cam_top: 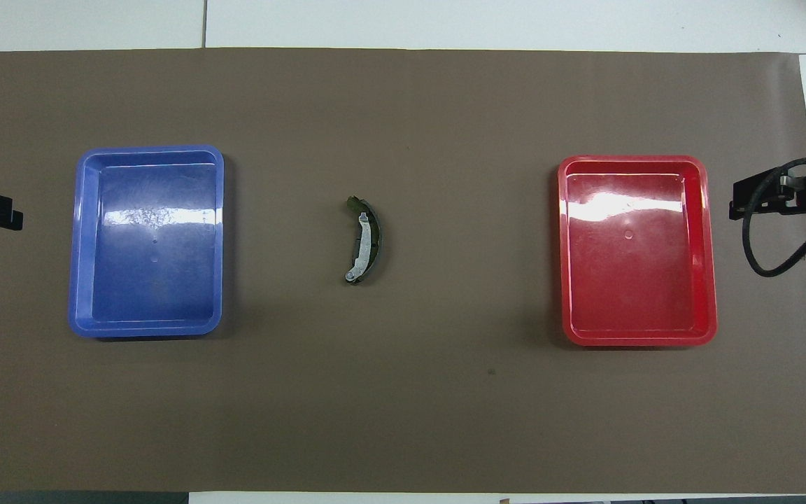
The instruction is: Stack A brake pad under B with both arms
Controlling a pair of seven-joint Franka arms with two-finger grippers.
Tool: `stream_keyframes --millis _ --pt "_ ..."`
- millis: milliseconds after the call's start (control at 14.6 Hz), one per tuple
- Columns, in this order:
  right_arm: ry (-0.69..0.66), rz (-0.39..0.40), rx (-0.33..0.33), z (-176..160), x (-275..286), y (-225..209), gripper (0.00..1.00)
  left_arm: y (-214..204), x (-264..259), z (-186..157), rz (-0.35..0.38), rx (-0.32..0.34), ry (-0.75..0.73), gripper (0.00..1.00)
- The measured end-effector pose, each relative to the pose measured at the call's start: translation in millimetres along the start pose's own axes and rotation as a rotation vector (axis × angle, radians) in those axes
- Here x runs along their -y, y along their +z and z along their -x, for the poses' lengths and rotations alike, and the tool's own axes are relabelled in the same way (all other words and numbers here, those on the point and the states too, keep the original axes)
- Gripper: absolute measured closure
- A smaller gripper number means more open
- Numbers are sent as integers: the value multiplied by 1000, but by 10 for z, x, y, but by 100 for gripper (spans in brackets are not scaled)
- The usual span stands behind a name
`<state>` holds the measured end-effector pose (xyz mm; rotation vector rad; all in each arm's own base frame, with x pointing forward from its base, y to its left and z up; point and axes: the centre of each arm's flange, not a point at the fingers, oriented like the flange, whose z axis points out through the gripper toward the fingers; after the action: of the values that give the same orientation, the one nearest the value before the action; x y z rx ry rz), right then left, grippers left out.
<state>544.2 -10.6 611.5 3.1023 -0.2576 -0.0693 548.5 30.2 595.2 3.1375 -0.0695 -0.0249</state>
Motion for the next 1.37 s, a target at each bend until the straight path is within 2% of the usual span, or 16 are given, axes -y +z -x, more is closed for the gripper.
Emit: stream_keyframes --millis 686,892,1373 --pt "-40 4 4 70 50 -320 0 0 1 0 0 0 0 0" --pt "-97 8 4 39 50 -319 0 0 1 0 0 0 0 0" --pt "-107 8 9 13 55 -290 0 0 1 0 0 0 0 0"
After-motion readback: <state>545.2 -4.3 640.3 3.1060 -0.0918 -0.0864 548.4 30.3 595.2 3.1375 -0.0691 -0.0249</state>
